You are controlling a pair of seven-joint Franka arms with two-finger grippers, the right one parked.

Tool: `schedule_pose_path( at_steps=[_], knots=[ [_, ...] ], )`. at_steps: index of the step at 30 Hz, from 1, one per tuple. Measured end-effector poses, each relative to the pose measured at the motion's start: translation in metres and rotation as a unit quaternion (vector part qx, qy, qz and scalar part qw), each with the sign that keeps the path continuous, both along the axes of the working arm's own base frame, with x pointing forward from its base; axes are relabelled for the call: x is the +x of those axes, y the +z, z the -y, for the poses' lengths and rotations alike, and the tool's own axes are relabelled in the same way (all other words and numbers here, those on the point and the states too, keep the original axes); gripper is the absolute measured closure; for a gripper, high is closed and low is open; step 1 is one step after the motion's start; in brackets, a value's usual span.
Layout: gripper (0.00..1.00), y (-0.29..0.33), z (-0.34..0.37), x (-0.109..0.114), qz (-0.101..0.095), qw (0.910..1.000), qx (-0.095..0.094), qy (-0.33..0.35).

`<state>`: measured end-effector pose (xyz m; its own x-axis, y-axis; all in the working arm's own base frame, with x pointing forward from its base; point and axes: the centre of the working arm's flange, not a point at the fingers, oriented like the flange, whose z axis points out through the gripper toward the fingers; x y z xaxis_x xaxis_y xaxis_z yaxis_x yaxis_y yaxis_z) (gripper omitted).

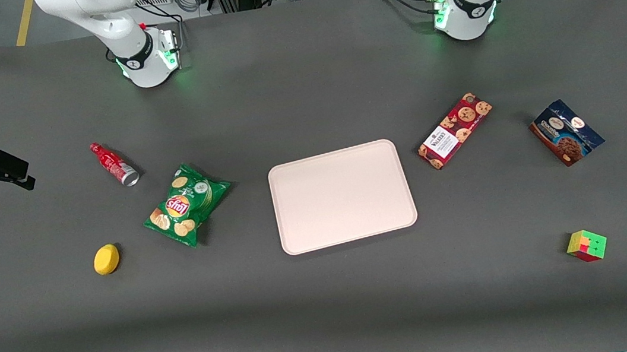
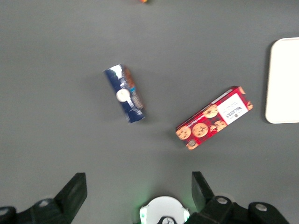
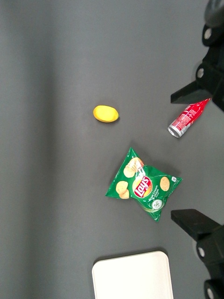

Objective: Place cookie box on tray

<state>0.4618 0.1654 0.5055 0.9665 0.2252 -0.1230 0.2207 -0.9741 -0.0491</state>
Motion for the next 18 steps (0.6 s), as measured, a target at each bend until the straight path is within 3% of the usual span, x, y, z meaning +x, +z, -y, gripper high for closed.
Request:
schedule_pose_path(
  at_steps=[11,18],
  knots=[
    [0.00,-0.141,0.003,0.037,-0.038,0.9990,0.011,0.019],
    [0.00,-0.194,0.005,0.048,-0.034,0.9990,0.012,0.026]
  ],
)
